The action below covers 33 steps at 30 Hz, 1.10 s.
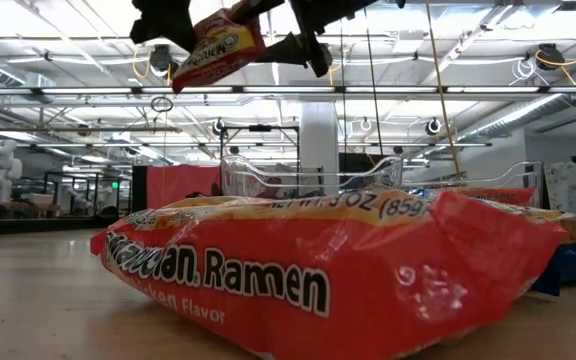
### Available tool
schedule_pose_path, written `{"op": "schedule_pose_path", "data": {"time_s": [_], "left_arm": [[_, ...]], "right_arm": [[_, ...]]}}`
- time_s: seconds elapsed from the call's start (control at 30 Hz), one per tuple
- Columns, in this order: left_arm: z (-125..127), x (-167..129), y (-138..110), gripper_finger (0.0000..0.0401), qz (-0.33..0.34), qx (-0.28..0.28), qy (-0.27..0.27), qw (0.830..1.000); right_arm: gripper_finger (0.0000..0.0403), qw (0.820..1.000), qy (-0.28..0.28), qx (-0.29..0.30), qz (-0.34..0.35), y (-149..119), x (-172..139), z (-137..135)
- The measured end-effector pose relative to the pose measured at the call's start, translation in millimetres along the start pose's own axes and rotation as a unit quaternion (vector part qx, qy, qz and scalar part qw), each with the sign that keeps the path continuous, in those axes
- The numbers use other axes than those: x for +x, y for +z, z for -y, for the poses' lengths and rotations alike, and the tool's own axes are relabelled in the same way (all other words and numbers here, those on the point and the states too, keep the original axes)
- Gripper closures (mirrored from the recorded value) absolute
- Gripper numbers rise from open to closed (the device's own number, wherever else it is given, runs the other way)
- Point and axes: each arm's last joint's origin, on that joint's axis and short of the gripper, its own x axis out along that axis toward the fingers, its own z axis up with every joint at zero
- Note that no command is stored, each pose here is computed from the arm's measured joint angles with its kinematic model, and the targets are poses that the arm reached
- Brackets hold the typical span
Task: Sort Maruchan noodles
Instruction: Put the bottom red noodle pack into the bottom transparent bin
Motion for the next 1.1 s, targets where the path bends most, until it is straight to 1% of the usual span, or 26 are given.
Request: {"op": "schedule_pose_path", "data": {"time_s": [0.17, 0.33, 0.43, 0.53, 0.63, 0.77, 0.83, 0.97, 1.1], "left_arm": [[2, 0, -1, 0.0400, 0.001, -0.013, 0.000, 1.000], [5, -1, -2, 0.0400, 0.000, -0.033, -0.007, 0.999], [8, -1, -5, 0.0400, -0.012, -0.033, -0.017, 0.999], [7, -2, -10, 0.0400, -0.040, -0.028, -0.018, 0.999], [5, -2, -11, 0.0400, -0.053, -0.026, -0.015, 0.998], [5, -1, -8, 0.0400, -0.035, -0.030, -0.018, 0.999], [6, -1, -6, 0.0400, -0.030, -0.026, -0.026, 0.999], [8, -1, -5, 0.0400, -0.023, -0.022, -0.038, 0.999], [9, -1, -2, 0.0400, -0.012, -0.024, -0.043, 0.999]], "right_arm": [[0.0117, 1.000, 0.005, -0.002, 0.006, 2, 0, 0], [0.0132, 1.000, 0.008, 0.016, 0.007, 2, 0, 0], [0.0148, 1.000, 0.010, 0.017, 0.008, 3, 0, 0], [0.0153, 0.999, 0.023, 0.020, 0.018, 5, 0, -2], [0.0143, 0.998, 0.039, 0.031, 0.028, 10, -2, -3], [0.0119, 0.998, 0.038, 0.045, 0.021, 9, -2, -2], [0.0115, 0.998, 0.038, 0.049, 0.017, 7, 1, -1], [0.0117, 0.998, 0.034, 0.050, 0.011, 4, 6, 1], [0.0130, 0.998, 0.031, 0.049, 0.007, 1, 8, 2]]}}
